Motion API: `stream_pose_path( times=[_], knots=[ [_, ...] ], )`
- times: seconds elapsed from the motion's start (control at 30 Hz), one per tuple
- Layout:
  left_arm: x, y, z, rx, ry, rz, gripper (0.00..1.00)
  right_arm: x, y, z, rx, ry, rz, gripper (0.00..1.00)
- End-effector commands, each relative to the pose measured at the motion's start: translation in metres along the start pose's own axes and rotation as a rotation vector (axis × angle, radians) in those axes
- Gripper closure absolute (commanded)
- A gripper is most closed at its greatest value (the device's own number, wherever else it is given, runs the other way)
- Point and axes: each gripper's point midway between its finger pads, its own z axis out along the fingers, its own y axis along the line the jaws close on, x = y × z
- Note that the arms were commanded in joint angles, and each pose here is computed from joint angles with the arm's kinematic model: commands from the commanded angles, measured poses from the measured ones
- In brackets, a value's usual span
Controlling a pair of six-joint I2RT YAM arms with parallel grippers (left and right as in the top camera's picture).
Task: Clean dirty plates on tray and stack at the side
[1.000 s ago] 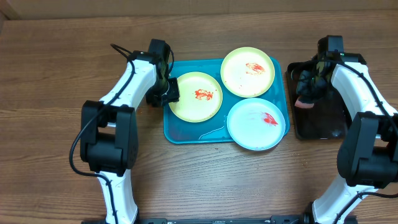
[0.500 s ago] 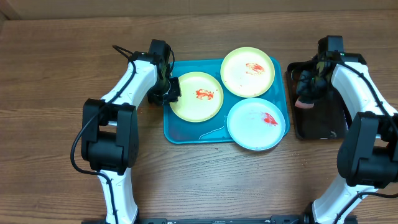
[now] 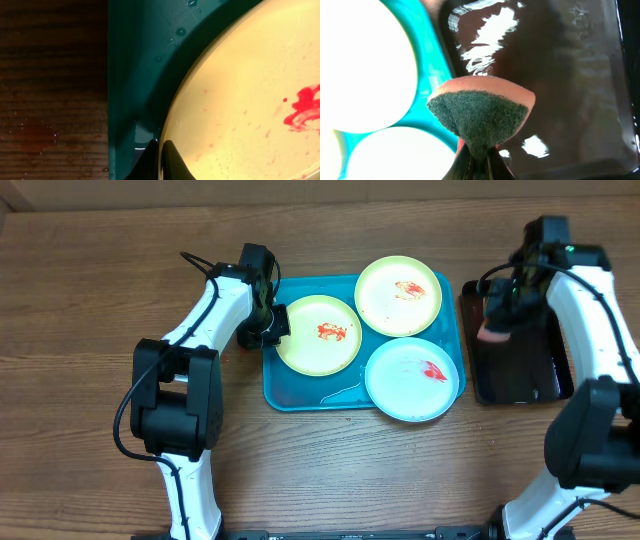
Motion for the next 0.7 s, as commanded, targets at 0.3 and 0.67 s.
stream_pose_path(
  times=[0.3, 0.67],
  knots=[
    [0.000, 0.001, 0.008, -0.022, -0.001, 0.007, 0.69, 0.008, 0.073, -0.031, -0.264, -0.013, -0.128, 0.96],
    [0.004, -0.001, 0.022, -0.016, -0.010, -0.003, 0.92, 0.022, 0.134, -0.030, -0.323, -0.036, -0.248, 0.96]
  ],
)
